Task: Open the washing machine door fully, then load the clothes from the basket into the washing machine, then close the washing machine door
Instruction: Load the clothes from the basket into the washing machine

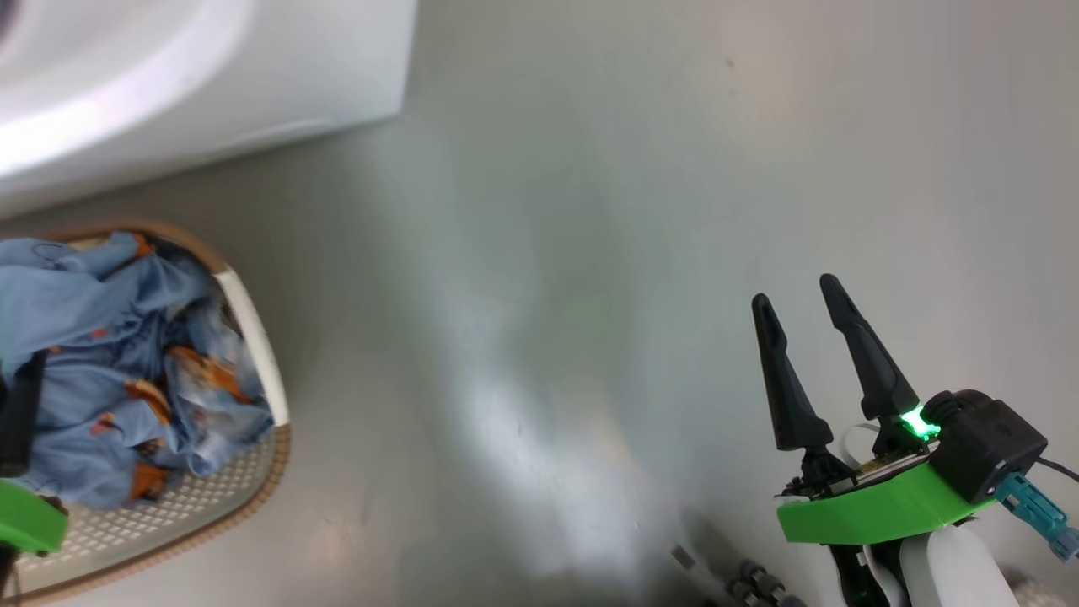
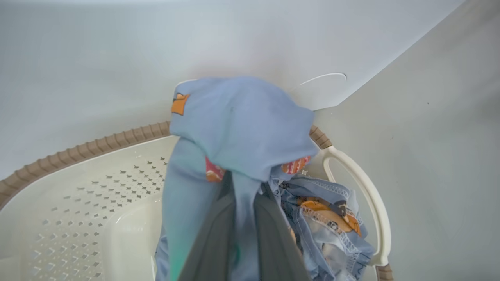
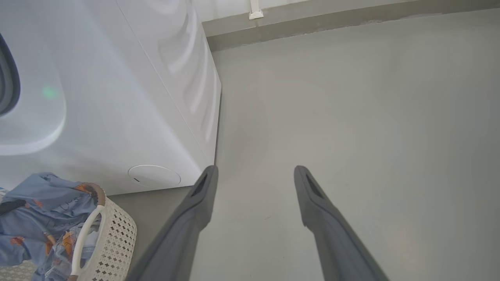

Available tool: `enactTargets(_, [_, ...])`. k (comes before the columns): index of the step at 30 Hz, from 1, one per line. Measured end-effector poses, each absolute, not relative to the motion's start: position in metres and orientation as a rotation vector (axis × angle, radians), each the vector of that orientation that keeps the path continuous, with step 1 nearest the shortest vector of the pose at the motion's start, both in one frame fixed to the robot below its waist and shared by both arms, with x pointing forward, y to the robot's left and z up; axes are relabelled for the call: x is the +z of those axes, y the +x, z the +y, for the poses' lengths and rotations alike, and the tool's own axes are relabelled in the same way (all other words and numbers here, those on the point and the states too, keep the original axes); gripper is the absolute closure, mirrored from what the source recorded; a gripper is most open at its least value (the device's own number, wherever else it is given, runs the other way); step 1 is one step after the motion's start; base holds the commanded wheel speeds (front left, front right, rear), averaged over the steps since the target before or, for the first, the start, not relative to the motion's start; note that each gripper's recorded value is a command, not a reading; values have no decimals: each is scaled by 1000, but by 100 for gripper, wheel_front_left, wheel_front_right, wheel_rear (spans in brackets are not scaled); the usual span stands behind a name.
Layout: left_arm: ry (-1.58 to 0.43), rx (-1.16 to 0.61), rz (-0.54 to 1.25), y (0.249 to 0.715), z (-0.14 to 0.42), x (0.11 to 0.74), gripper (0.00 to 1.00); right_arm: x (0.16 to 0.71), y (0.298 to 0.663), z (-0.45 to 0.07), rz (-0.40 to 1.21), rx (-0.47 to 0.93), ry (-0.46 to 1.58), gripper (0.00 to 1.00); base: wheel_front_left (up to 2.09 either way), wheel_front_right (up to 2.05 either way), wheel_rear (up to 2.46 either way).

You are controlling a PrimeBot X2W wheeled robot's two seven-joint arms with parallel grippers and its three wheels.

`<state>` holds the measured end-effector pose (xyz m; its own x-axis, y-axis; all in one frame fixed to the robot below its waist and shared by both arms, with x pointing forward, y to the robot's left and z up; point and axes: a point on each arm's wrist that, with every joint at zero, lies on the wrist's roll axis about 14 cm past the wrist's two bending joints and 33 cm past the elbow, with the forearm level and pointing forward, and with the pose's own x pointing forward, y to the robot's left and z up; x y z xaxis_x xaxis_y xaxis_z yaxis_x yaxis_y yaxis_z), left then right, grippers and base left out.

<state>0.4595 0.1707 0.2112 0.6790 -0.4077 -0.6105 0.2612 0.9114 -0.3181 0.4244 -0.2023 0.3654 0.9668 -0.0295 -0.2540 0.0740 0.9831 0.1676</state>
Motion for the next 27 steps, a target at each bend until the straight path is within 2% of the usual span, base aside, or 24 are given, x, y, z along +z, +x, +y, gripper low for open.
enactTargets(17, [-248, -262, 379, 461, 185, 347, 100, 421, 432, -185, 112, 17, 180, 0, 0, 0, 0])
enactTargets(27, [-235, -157, 161, 431, 206, 428, 100, 460, 423, -176, 23, 48, 188, 0, 0, 0, 0])
